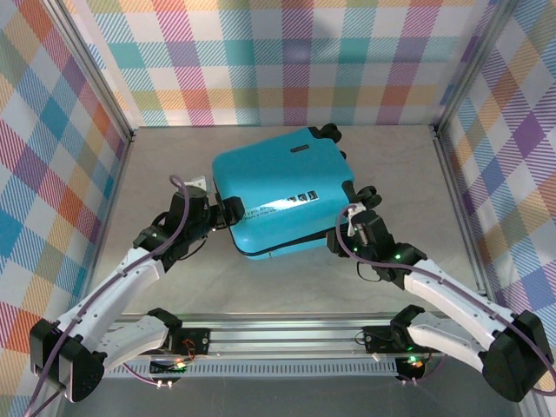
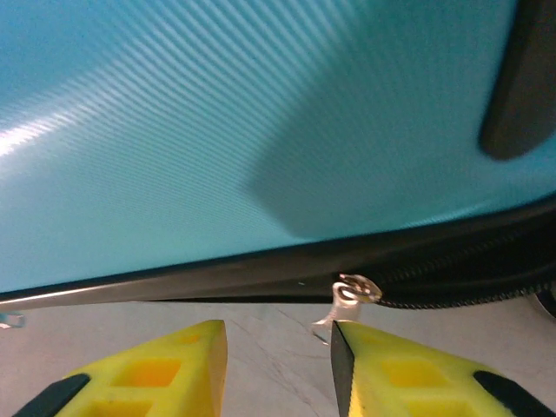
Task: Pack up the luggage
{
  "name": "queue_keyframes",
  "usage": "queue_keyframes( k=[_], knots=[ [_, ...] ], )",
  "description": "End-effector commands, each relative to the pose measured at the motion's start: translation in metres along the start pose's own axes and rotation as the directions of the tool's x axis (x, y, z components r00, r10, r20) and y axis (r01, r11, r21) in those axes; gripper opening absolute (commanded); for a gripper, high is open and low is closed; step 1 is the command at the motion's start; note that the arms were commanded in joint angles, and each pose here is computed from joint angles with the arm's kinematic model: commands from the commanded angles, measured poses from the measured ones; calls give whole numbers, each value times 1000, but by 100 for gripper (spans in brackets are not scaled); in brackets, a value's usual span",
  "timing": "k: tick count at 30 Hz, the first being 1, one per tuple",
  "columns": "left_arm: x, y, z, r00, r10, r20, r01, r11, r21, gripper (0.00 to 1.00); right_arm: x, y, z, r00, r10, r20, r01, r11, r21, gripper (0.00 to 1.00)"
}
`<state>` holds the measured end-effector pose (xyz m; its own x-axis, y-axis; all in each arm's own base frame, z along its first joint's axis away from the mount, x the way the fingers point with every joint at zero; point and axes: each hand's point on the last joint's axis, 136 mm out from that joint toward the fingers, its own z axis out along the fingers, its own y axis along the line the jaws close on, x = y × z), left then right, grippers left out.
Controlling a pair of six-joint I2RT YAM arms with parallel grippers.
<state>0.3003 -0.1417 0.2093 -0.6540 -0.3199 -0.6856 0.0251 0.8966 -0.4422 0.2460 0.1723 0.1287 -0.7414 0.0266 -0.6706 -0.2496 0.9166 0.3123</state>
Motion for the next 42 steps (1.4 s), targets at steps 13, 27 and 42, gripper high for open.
queue_keyframes(
  k=[13, 27, 42],
  knots=[
    [-3, -5, 9, 999, 27, -21, -27, 1000, 4, 93, 9, -8, 15, 999, 45, 12, -45, 998, 32, 25],
    [1, -6, 9, 999, 26, -35, -26, 1000, 13, 93, 8, -22, 31, 995, 103, 20, -104, 986, 127, 40],
    [2, -2, 7, 999, 34, -33, -34, 999, 0, 93, -16, -22, -18, 995, 79, 66, -86, 989, 117, 11]
  ],
)
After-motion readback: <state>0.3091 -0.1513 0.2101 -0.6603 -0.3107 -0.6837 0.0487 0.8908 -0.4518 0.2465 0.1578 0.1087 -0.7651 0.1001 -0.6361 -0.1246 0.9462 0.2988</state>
